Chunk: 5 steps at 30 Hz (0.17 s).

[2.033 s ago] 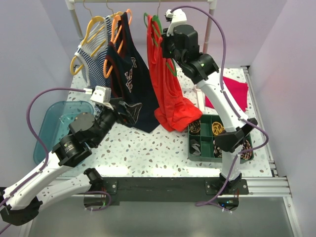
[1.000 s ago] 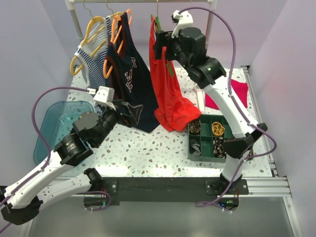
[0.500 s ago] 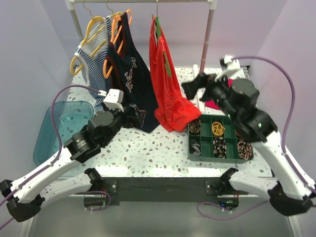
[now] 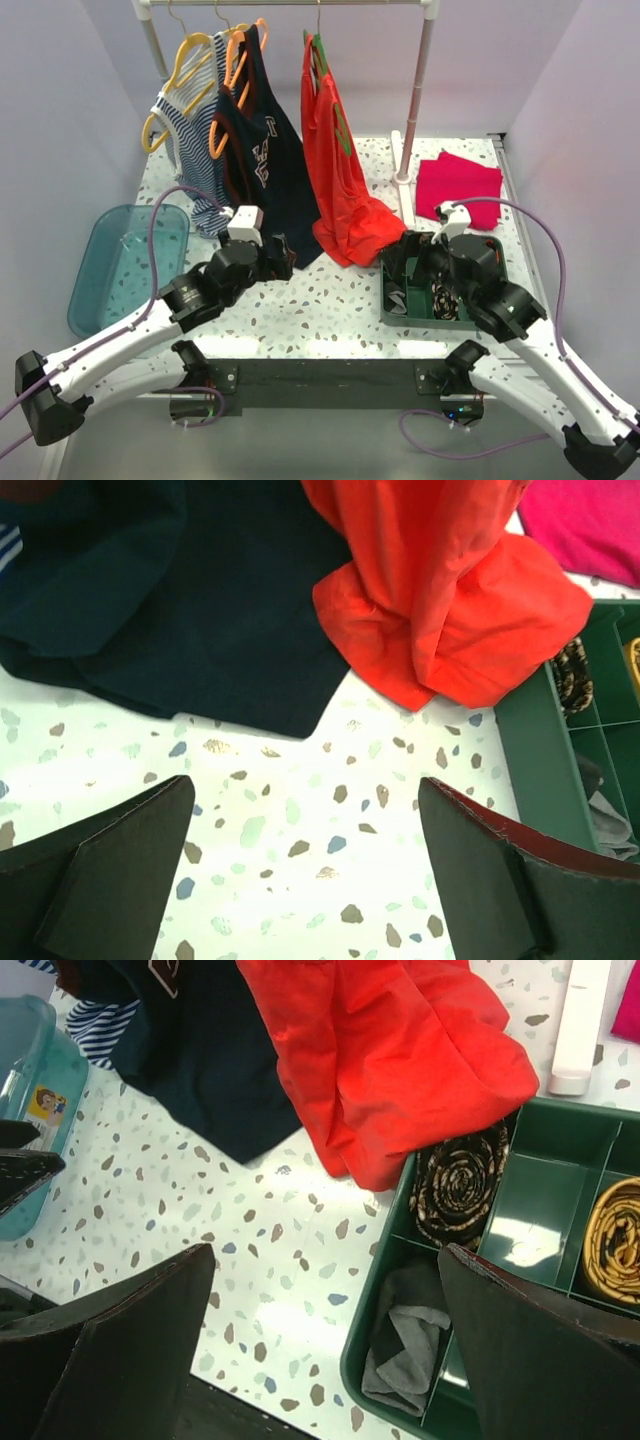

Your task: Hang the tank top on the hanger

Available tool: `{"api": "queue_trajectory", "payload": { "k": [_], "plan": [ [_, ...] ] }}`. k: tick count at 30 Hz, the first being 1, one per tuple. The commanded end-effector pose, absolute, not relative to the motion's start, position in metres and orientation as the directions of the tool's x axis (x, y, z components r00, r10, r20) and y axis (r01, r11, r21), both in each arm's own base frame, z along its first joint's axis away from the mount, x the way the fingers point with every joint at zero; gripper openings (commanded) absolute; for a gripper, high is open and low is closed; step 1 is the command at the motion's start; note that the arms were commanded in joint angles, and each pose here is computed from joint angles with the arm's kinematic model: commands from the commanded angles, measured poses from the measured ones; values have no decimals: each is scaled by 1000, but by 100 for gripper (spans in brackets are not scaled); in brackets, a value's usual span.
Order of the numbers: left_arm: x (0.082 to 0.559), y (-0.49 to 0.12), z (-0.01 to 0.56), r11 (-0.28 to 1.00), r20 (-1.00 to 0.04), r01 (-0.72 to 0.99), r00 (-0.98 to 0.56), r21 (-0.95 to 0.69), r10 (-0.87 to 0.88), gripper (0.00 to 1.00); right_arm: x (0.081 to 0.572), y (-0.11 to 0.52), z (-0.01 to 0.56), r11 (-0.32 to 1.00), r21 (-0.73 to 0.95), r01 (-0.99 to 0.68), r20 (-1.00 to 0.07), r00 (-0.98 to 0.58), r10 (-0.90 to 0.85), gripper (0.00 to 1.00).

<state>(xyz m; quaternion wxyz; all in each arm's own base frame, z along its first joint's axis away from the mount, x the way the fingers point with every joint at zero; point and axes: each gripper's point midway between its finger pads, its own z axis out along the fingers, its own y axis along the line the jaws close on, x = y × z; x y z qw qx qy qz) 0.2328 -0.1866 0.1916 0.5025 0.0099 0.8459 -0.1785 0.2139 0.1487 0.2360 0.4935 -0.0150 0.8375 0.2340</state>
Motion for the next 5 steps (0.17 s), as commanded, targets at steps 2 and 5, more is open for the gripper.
{"api": "queue_trajectory", "payload": {
  "k": [2, 5],
  "plan": [
    [235, -186, 186, 927, -842, 156, -489, -342, -229, 100, 218, 145, 235, 891, 391, -229, -836, -494, 240, 99],
    [236, -187, 190, 926, -847, 161, -481, -341, -228, 100, 219, 142, 232, 901, 378, -214, -840, -490, 236, 99]
  ]
}}
